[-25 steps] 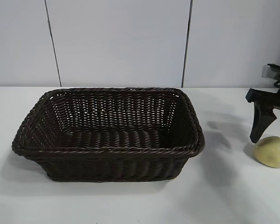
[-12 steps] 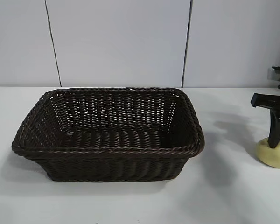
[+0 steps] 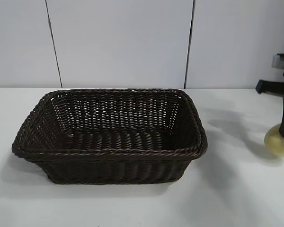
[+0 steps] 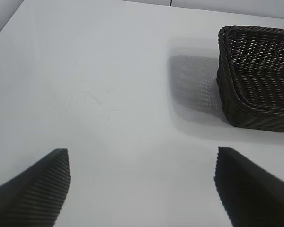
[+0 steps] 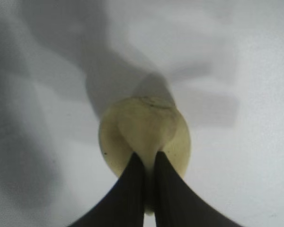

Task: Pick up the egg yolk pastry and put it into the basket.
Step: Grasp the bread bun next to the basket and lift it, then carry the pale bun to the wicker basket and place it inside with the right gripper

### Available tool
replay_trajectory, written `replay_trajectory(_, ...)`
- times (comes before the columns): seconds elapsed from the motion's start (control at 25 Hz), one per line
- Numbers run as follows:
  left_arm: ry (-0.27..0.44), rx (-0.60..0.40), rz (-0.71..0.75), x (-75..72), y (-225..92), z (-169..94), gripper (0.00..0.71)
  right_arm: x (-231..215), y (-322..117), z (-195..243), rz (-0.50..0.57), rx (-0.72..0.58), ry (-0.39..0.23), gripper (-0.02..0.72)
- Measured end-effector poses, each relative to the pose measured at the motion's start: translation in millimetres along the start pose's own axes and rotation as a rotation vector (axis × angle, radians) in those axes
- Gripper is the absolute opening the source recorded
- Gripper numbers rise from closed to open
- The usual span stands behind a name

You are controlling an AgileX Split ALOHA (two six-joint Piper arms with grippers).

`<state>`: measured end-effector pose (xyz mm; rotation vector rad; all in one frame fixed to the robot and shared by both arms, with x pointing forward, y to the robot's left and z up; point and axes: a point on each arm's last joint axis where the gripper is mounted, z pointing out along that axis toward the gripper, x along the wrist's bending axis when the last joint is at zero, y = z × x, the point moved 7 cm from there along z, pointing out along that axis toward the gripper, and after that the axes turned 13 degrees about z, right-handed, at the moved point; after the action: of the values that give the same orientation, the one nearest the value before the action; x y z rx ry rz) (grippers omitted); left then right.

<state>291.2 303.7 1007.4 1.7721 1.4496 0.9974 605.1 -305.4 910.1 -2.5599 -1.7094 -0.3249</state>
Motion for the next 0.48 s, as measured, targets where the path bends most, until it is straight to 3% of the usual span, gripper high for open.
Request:
replay_trajectory(0.24,0.0,0.0,0.0,0.0,0.0,0.0,0.605,30.8,5.1,-78.3,-0.055,-0.113,0.13,0.023)
replay_trajectory(0.48,0.0,0.0,0.0,0.0,0.0,0.0,0.605,38.8,-2.6,-99.7,-0.065,-0.126,0.171,0.023)
